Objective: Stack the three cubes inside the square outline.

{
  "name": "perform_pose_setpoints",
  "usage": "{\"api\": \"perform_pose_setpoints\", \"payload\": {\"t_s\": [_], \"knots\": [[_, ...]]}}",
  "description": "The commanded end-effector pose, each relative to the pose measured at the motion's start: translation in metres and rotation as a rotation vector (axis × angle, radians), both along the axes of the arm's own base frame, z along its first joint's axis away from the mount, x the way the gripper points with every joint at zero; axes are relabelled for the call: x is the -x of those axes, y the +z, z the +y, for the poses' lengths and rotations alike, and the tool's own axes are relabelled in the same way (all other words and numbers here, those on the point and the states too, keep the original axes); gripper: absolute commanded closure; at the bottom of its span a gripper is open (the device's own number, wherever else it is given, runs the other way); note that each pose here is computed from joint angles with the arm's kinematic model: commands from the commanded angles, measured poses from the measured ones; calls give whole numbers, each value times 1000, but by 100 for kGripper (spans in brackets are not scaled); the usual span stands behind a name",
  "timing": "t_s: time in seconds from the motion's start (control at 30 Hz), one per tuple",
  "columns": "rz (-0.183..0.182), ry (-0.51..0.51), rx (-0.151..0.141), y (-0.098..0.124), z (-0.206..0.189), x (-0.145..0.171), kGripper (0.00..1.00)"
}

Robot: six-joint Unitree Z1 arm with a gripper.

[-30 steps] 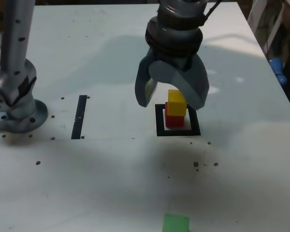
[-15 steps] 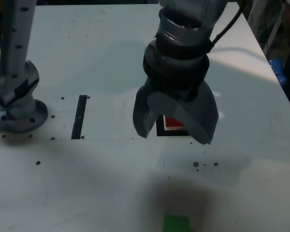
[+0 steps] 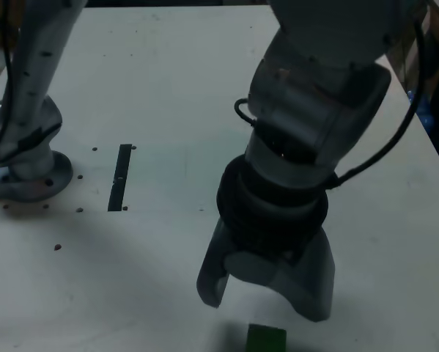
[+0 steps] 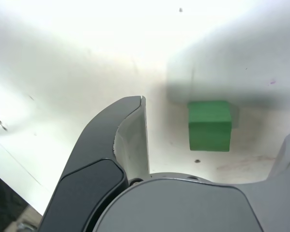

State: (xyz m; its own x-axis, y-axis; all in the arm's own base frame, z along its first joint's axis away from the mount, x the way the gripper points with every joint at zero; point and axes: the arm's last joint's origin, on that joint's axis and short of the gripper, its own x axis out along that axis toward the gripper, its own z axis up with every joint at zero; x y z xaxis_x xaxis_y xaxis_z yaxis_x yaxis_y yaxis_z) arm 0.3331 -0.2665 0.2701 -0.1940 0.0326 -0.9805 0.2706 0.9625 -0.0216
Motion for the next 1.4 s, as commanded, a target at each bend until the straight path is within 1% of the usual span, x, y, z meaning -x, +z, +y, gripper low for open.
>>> {"api": "perform_pose_setpoints", "payload": {"t_s": [0.0,0.2,0.33,0.43,0.6,0.7,0.77,0.87,0.97,1.1,1.17,1.23,1.37], "knots": [[14,7,-4,-5,-4,-1,2],[44,26,-8,-21,-10,-5,3],[59,31,-4,-31,-13,-8,4],[72,33,0,-39,-16,-10,6],[98,36,-1,-51,-19,-13,10],[107,38,0,-55,-20,-14,13],[111,40,2,-57,-21,-14,17],[110,42,5,-60,-22,-15,27],[106,43,5,-61,-22,-16,41],[97,37,-1,-60,-22,-17,62],[90,32,-3,-59,-22,-17,71],[86,28,-3,-58,-22,-18,75],[85,26,-3,-58,-22,-18,75]]}}
